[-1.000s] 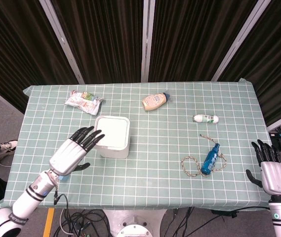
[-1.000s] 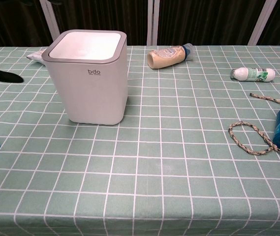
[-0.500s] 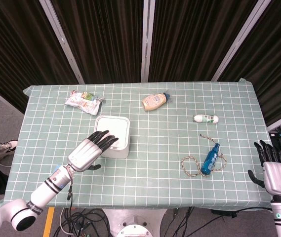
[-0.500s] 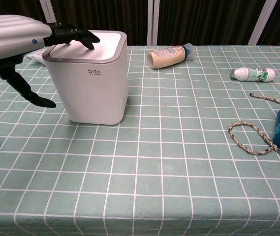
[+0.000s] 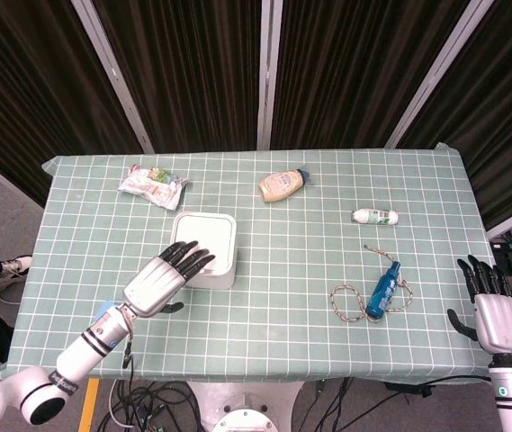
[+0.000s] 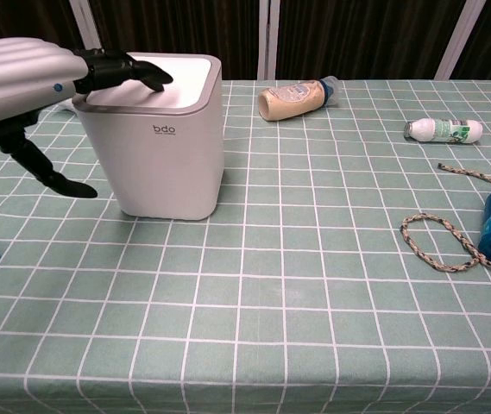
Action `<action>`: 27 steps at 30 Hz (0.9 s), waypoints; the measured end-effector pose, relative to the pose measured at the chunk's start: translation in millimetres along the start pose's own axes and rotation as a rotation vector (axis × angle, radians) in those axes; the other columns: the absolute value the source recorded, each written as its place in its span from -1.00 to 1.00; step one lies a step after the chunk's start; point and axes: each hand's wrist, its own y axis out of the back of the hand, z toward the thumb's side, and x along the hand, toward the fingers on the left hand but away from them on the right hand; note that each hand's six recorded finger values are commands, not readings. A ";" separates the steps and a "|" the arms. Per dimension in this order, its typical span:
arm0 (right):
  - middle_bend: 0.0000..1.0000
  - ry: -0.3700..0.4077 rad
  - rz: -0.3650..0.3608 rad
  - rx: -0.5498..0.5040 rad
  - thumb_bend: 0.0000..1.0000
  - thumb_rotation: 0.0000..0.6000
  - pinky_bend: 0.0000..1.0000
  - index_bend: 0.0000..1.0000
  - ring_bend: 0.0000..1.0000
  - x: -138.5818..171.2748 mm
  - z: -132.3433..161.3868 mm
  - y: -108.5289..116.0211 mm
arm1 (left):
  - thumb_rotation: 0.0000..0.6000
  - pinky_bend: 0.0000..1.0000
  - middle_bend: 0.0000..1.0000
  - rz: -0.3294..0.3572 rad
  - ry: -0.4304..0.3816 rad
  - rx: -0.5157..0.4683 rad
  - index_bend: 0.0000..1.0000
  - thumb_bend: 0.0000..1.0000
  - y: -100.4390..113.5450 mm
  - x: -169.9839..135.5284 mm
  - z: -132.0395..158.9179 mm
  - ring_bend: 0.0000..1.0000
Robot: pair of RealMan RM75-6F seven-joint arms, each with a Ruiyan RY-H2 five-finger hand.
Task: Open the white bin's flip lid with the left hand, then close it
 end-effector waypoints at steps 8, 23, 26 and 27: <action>-1.00 0.010 -0.002 0.000 -0.58 1.00 -1.00 -1.00 -1.00 0.2 3.9 1.0 | 1.00 -0.69 -0.73 0.187 0.126 0.032 -0.86 -0.85 53.6 -33.5 -27.8 -0.93; -1.00 0.032 -0.007 0.002 -0.58 1.00 -1.00 -1.00 -1.00 -3.4 12.0 4.0 | 1.00 -0.68 -0.69 -0.032 0.439 -0.116 -0.79 -0.85 -4.7 -138.7 -79.4 -0.93; -1.00 0.044 -0.014 0.009 -0.58 1.00 -1.00 -1.00 -1.00 -5.2 15.1 8.7 | 1.00 -0.68 -0.69 -0.095 0.421 -0.153 -0.79 -0.85 -25.0 -142.4 -73.6 -0.93; -1.00 0.047 -0.017 0.011 -0.58 1.00 -1.00 -1.00 -1.00 -5.7 16.2 10.5 | 1.00 -0.68 -0.69 -0.114 0.417 -0.161 -0.78 -0.85 -30.5 -143.2 -71.9 -0.93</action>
